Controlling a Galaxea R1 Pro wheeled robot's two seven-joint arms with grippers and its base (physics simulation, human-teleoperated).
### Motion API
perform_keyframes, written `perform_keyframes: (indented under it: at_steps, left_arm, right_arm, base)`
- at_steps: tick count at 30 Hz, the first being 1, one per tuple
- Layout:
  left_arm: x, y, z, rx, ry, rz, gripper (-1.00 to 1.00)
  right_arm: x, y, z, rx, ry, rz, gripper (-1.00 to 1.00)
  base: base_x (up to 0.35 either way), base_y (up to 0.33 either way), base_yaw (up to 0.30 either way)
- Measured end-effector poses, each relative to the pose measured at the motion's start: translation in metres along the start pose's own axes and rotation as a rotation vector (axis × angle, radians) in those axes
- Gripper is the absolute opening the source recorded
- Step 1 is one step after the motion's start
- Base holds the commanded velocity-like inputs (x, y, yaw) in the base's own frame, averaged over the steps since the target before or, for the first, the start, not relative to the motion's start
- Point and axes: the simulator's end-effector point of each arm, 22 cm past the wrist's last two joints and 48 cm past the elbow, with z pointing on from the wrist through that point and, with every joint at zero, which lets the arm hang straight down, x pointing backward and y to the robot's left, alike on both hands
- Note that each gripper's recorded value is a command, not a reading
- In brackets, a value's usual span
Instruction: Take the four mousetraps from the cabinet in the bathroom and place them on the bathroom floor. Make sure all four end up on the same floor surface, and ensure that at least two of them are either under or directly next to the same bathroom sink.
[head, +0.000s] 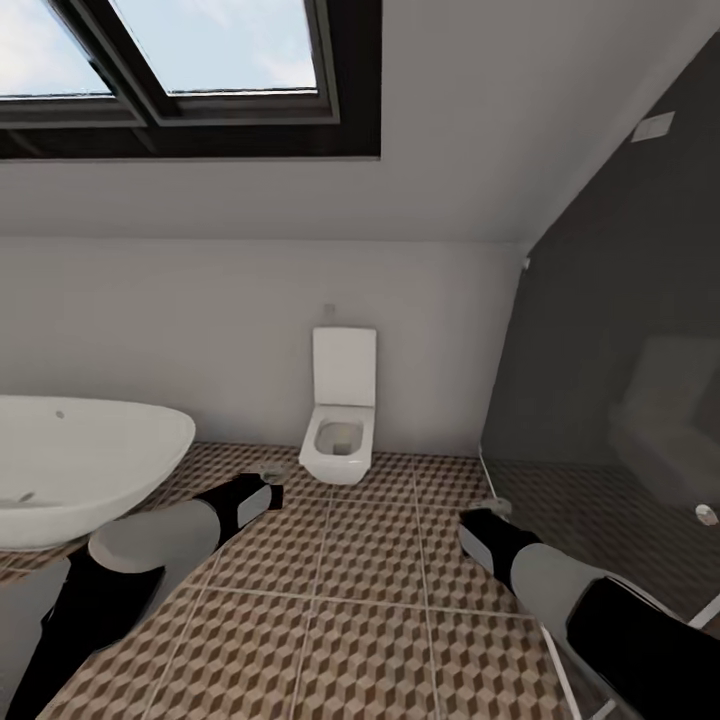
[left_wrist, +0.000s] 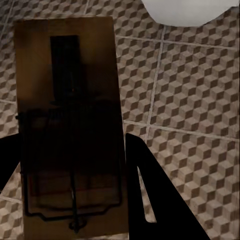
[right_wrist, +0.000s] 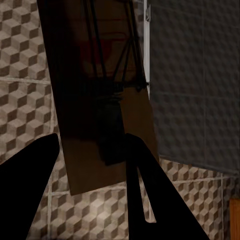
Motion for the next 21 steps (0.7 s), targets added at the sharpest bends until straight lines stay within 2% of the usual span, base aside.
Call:
perform_keyframes:
  at_steps: [4,15,21]
  left_arm:
    - [-0.001,-0.011,-0.002,0.016,0.000,0.005,-1.00]
    - [0.000,0.003,0.001,-0.007,-0.004,-0.006,-1.00]
    - [0.000,0.009,0.002,-0.016,-0.004,-0.007,-1.00]
  right_arm:
    - [0.001,0.004,0.001,-0.023,0.002,-0.002,-1.00]
    - [0.001,0.011,0.000,-0.039,-0.004,-0.013,-1.00]
    - [-0.021,0.013,-0.002,-0.043,-0.110,0.022,-1.00]
  base:
    - [0.327,0.040,0.000]
    - [0.328,0.070,0.000]
    - [0.329,0.118,0.000]
